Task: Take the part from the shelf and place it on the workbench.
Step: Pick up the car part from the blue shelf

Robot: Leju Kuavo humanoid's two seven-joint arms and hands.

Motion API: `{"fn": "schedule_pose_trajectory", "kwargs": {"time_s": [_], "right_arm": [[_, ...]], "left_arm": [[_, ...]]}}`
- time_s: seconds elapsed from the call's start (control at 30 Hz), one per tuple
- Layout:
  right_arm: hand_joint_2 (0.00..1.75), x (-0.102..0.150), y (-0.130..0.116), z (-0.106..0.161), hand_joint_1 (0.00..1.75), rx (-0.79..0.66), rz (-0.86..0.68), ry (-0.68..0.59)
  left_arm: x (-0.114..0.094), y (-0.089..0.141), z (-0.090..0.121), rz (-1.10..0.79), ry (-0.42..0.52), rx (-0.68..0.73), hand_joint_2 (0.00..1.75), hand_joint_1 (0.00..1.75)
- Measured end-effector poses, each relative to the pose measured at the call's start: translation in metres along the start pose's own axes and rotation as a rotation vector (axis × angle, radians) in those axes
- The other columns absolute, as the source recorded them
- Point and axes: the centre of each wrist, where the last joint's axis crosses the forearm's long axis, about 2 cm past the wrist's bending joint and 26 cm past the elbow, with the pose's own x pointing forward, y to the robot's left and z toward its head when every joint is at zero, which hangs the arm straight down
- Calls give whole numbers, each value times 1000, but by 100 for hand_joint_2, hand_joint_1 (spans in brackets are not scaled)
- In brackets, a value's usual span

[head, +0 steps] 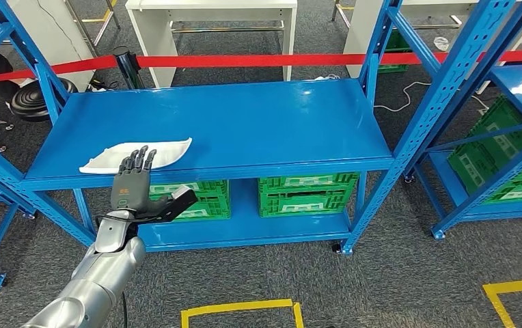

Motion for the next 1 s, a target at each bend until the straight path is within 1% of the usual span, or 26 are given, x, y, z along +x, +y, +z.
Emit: {"fn": "schedule_pose_trajectory", "kwargs": {"time_s": [0.47, 0.67, 0.73, 0.77, 0.8, 0.87, 0.9, 1.0], "right_arm": [[175, 0, 2, 0, 0, 12, 19, -5], [175, 1, 2, 0, 0, 19, 33, -10], [175, 1, 3, 1, 0, 22, 39, -12], [175, 1, 3, 1, 0, 24, 41, -12], [175, 1, 3, 1, 0, 26, 44, -13], [175, 2, 4, 1, 0, 27, 46, -14], [175, 2, 4, 1, 0, 28, 46, -14], [175, 2, 5, 1, 0, 29, 46, -14]], "left_arm": [[-8, -4, 4, 39, 35, -6, 175, 0], [-14, -5, 6, 74, 78, 30, 175, 0], [-16, -5, 7, 88, 91, 36, 175, 12], [-18, -6, 7, 94, 95, 36, 175, 51], [-19, -6, 8, 101, 98, 37, 175, 95], [-21, -6, 8, 112, 102, 36, 175, 170], [-21, -6, 9, 117, 102, 35, 175, 172], [-22, -7, 9, 125, 100, 32, 175, 162]]}}
